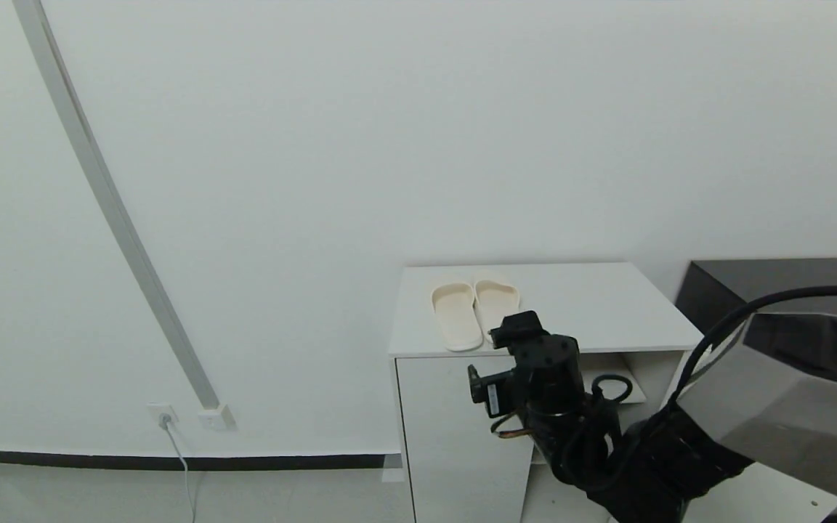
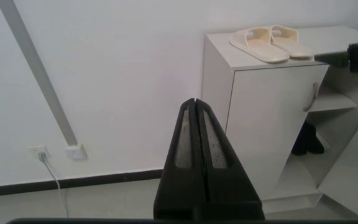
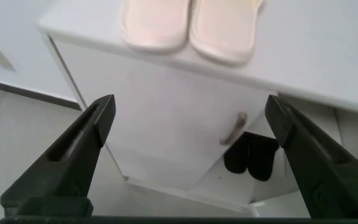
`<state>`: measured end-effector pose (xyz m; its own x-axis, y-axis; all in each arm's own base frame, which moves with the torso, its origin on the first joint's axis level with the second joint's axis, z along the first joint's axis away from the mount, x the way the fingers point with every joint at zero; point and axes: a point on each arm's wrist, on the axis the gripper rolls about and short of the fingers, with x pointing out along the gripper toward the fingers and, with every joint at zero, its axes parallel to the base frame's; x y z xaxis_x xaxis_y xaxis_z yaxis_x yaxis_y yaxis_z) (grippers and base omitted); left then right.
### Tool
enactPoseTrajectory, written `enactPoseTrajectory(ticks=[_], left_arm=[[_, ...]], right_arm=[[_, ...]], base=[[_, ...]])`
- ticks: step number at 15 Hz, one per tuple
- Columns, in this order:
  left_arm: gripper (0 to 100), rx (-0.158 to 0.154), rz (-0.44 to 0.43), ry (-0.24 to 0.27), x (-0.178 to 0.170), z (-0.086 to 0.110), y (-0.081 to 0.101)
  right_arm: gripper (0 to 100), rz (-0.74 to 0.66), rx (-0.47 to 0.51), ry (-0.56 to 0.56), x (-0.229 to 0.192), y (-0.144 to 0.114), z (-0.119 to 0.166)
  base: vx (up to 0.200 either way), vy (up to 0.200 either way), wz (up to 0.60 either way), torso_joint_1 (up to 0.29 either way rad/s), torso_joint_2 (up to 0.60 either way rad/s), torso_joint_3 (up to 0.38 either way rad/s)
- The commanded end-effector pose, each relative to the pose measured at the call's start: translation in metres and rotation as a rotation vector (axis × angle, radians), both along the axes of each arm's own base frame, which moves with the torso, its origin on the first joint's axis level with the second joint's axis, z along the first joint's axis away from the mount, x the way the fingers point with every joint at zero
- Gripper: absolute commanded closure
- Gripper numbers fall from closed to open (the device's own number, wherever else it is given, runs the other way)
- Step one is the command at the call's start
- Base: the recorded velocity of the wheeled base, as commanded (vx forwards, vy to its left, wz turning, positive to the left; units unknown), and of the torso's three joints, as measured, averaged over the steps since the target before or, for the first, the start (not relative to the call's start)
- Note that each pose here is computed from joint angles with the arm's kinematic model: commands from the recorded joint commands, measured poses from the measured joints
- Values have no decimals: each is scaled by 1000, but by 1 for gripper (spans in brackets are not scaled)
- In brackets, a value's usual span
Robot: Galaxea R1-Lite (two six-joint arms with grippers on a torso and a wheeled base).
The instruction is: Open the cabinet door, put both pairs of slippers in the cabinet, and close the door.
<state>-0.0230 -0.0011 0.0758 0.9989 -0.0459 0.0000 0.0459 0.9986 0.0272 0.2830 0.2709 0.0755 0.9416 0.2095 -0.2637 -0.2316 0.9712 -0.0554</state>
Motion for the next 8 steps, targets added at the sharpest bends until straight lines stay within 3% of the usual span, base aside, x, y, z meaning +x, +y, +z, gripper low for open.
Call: enactPoseTrajectory(ticks=[1,4,6,8], left_arm=[[100,2,0,0,0,0,0],[100,3,-2,1,0,0,0],[100,2,-2,1,0,0,0],[100,2,0,1,0,0,0]], right_arm=[[0,8,95,-31,0,10,50],[0,-7,130,71,-5,16,60],[0,-7,127,82,-5,16,57],[0,-8,117,91,-6,16,51]], base=[[0,0,0,0,0,0],[0,0,0,0,0,0],[0,0,0,0,0,0],[200,0,0,2,-5,0]])
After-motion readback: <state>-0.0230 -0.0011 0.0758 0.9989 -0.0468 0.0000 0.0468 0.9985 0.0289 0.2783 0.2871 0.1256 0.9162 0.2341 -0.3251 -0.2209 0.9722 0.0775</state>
